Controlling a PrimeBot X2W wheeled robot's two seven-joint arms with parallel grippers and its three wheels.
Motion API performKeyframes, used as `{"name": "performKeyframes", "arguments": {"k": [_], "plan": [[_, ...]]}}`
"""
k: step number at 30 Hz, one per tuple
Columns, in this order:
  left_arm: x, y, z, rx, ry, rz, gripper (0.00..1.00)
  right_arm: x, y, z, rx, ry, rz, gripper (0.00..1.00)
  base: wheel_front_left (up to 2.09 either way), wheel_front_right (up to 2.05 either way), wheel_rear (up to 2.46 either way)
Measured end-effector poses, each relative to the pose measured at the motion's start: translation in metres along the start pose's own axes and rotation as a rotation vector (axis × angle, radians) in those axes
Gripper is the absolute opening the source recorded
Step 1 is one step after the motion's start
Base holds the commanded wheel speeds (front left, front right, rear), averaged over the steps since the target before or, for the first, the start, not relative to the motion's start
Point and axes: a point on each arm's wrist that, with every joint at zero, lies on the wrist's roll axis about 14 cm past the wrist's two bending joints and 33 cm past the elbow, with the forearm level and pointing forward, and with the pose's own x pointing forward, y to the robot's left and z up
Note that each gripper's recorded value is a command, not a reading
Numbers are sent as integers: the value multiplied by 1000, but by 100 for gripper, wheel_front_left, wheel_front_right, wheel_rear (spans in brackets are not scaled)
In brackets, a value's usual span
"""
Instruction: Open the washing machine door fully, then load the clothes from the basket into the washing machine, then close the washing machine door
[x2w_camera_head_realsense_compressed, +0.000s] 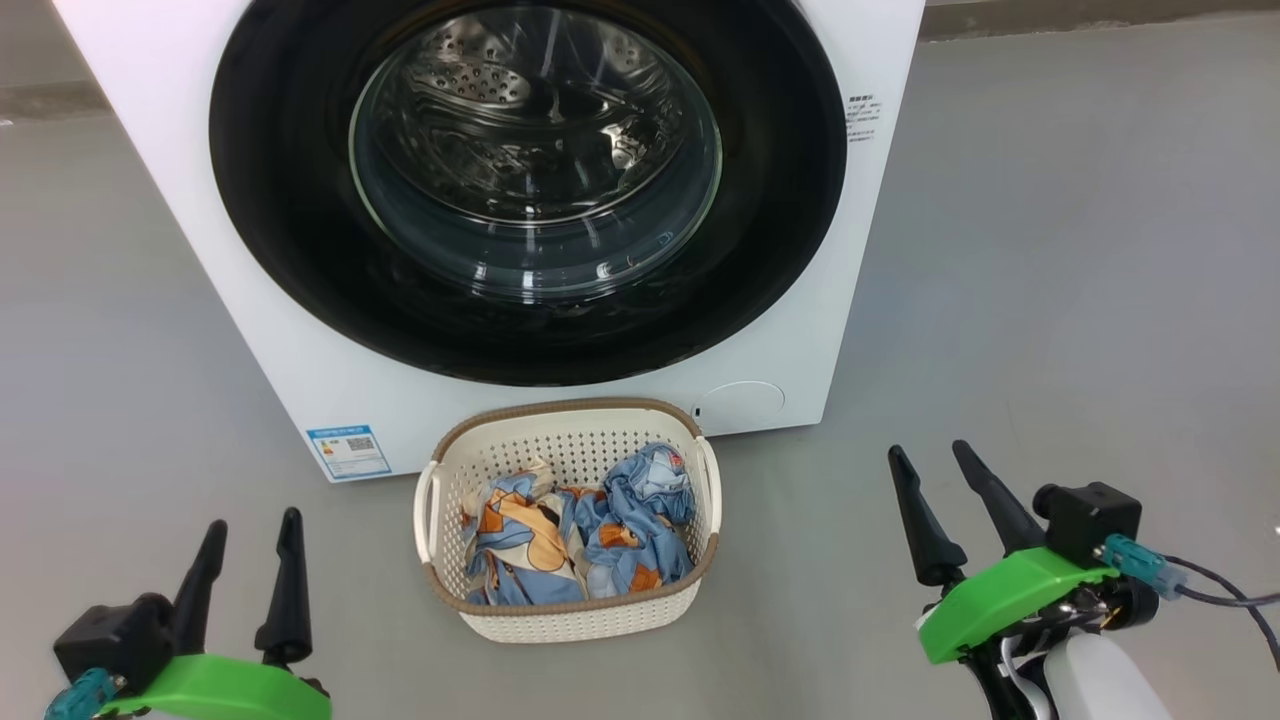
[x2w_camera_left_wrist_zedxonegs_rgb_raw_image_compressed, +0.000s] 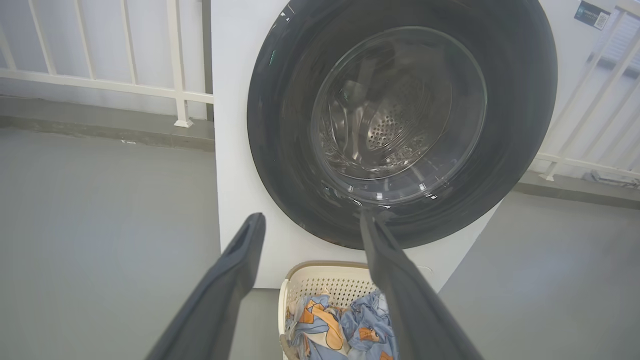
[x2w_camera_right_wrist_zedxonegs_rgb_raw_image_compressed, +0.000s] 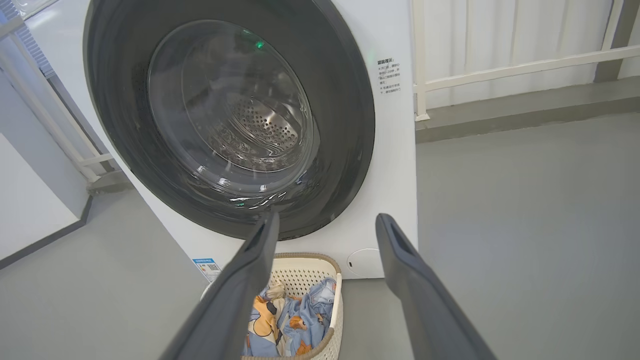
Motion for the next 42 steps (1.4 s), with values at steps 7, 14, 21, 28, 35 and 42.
{"name": "performKeyframes", "arguments": {"k": [7,14,21,28,35,42], "plan": [[-1,3,-2,74,2,0,100,7,6,6,-78,-17,27,100,0,0,0],[-2,5,-6,146,15,-3,100,8,13,5,-153,-15,60,100,0,0,0],[-2,11,-12,145,32,18,100,8,10,3,-159,-8,50,100,0,0,0],[0,15,-15,147,40,38,100,7,-6,7,-193,-14,4,100,0,0,0],[0,17,-16,150,41,55,100,7,-13,13,-207,-36,-18,100,0,0,0],[0,20,-15,149,37,71,100,7,-15,14,-207,-38,-23,100,0,0,0]]}}
